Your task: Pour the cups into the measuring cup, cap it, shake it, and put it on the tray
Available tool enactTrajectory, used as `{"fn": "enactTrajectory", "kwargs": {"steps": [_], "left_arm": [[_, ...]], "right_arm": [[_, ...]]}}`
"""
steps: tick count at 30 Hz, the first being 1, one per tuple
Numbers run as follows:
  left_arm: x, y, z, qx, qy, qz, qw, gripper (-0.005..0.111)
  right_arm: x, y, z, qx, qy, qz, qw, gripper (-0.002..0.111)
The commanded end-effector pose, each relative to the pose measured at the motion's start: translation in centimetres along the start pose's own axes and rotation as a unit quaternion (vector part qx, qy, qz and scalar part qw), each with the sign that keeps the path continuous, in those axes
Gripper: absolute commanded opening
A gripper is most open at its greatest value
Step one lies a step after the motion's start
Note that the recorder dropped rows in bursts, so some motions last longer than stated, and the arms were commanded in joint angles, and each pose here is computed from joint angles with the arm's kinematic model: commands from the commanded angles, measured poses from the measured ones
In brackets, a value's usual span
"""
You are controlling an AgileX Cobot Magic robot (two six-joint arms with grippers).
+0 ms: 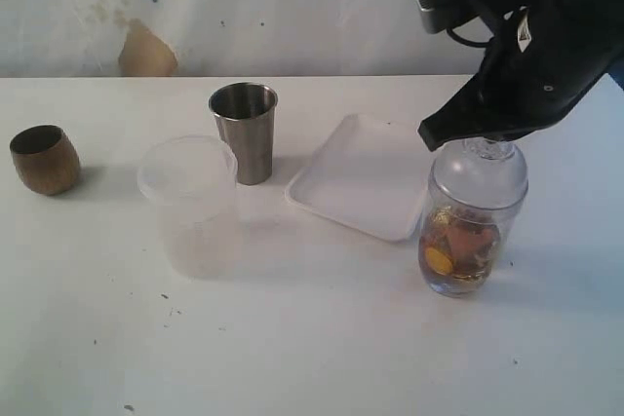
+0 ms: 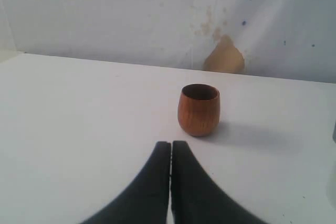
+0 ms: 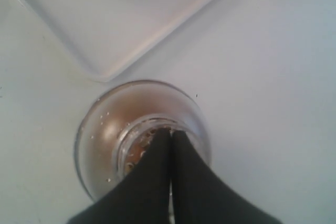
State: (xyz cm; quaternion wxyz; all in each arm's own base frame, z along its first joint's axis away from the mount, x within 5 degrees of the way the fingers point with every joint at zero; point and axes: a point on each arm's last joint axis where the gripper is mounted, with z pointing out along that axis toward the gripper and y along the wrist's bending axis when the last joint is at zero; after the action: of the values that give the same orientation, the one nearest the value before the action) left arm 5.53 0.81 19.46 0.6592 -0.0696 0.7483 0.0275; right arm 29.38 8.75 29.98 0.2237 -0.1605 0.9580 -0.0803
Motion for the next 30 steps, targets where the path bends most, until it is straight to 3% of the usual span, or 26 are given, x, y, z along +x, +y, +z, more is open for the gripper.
{"fn": "enactTrajectory", "kwargs": {"steps": [1, 16, 18, 22, 25, 27, 30], "left_arm": [[0.0, 0.0, 0.0, 0.000, -0.007, 0.001, 1.000, 0.001], [0.0, 0.0, 0.0, 0.000, -0.007, 0.001, 1.000, 0.001], [0.0, 0.0, 0.0, 0.000, -0.007, 0.001, 1.000, 0.001], [0.0, 0.0, 0.0, 0.000, -0.007, 0.001, 1.000, 0.001], [0.0, 0.0, 0.0, 0.000, -0.007, 0.001, 1.000, 0.001], [0.0, 0.0, 0.0, 0.000, -0.007, 0.001, 1.000, 0.001], [0.0, 0.0, 0.0, 0.000, -0.007, 0.001, 1.000, 0.001]], "right_arm": [[1.4, 0.9, 2.4, -0.018, 0.057, -0.001, 0.998, 0.000], [0.3, -0.5, -3.4, -0.016, -0.123, -0.001, 0.992, 0.004], [0.3, -0.8, -4.4, -0.011, -0.147, -0.003, 0.989, 0.013], [0.6, -1.3, -6.2, 0.001, -0.185, -0.005, 0.983, 0.059], [0.9, -1.6, -7.5, 0.002, -0.211, -0.001, 0.978, 0.086], [1.1, -1.7, -8.1, 0.003, -0.217, 0.001, 0.976, 0.094], [1.3, -1.8, -8.5, 0.003, -0.223, 0.002, 0.975, 0.094]]}}
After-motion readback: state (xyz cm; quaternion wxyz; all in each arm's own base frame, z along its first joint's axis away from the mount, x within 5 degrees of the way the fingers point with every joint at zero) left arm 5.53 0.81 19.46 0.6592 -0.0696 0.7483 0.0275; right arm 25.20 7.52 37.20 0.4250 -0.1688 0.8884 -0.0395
